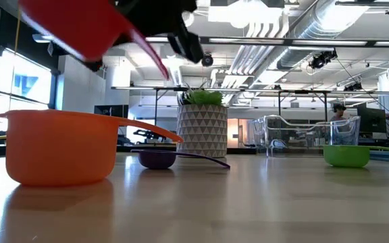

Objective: Nest measuring cups in basket
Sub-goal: Stack the red measuring cup on top of the orange measuring cup

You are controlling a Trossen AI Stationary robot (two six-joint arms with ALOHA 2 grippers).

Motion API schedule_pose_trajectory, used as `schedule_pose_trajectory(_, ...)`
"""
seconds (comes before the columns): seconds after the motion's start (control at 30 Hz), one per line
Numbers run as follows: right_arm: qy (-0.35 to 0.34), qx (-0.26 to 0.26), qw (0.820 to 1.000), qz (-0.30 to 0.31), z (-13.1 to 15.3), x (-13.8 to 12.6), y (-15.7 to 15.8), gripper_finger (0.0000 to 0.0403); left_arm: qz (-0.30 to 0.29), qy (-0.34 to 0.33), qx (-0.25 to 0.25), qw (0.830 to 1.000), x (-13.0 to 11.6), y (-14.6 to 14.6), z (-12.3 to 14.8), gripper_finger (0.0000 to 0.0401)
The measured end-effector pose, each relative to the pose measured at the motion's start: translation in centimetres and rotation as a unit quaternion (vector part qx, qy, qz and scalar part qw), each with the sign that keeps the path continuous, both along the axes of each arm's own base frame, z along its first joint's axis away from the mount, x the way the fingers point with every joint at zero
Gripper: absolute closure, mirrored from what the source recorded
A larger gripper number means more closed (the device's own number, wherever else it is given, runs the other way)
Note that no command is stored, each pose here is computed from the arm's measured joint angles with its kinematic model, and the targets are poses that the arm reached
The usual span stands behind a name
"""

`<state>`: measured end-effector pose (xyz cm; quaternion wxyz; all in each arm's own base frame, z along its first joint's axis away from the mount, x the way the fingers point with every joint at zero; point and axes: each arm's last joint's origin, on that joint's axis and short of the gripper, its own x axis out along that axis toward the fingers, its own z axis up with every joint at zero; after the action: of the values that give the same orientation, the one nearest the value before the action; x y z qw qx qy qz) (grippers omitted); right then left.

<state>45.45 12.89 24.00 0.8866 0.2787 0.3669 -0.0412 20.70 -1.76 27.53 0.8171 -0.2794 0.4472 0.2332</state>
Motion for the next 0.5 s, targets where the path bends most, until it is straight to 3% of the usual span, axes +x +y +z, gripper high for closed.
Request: schedule_pose_trajectory(0.5, 0.049, -0.025, 0.998, 0.024, -3.6, 0.7, 0.0, 0.0401, 0.001, 0.023, 0.002, 1.000, -0.4, 0.0, -0.2, 0.0327)
